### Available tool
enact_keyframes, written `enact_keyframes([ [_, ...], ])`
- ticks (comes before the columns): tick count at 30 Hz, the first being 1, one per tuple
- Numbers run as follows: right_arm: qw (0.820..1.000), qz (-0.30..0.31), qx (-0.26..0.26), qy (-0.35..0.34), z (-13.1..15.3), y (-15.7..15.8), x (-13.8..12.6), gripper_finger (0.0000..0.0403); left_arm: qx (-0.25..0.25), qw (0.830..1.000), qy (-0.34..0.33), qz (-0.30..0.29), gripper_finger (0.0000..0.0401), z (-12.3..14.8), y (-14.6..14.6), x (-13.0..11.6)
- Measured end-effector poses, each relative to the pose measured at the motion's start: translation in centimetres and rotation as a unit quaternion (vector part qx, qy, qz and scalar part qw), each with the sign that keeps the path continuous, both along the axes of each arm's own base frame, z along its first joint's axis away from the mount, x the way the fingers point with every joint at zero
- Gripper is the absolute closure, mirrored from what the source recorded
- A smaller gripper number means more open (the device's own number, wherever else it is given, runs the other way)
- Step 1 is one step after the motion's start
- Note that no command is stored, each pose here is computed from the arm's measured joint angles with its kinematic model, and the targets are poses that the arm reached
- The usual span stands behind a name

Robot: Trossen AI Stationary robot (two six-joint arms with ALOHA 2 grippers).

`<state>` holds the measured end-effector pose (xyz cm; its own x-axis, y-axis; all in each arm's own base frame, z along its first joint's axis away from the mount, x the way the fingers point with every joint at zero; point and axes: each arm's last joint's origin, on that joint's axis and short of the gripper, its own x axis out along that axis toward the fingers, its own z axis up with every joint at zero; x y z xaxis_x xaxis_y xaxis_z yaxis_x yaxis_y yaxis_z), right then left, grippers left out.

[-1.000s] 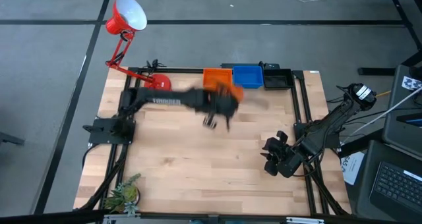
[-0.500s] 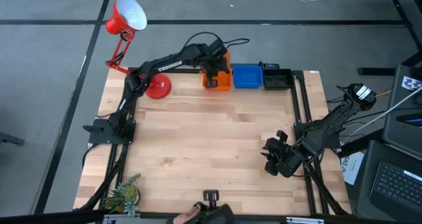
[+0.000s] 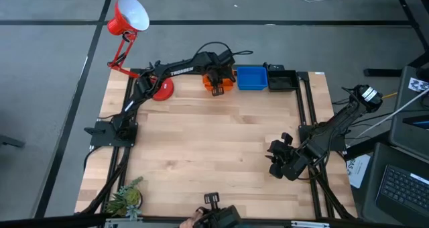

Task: Stack baskets by color
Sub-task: Stack the bottom orange bin on the top orange bins

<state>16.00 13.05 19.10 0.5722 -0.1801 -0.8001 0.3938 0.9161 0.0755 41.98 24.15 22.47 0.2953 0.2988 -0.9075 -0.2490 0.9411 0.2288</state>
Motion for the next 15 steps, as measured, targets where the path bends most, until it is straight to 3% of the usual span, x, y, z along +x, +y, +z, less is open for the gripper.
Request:
enact_keyframes([
  [15, 1.0, -0.001, 0.004, 0.001, -0.01, 0.02, -0.01, 0.0287, 0.005, 1.0, 0.008, -0.013, 0.0389, 0.0, -0.26, 0.06],
])
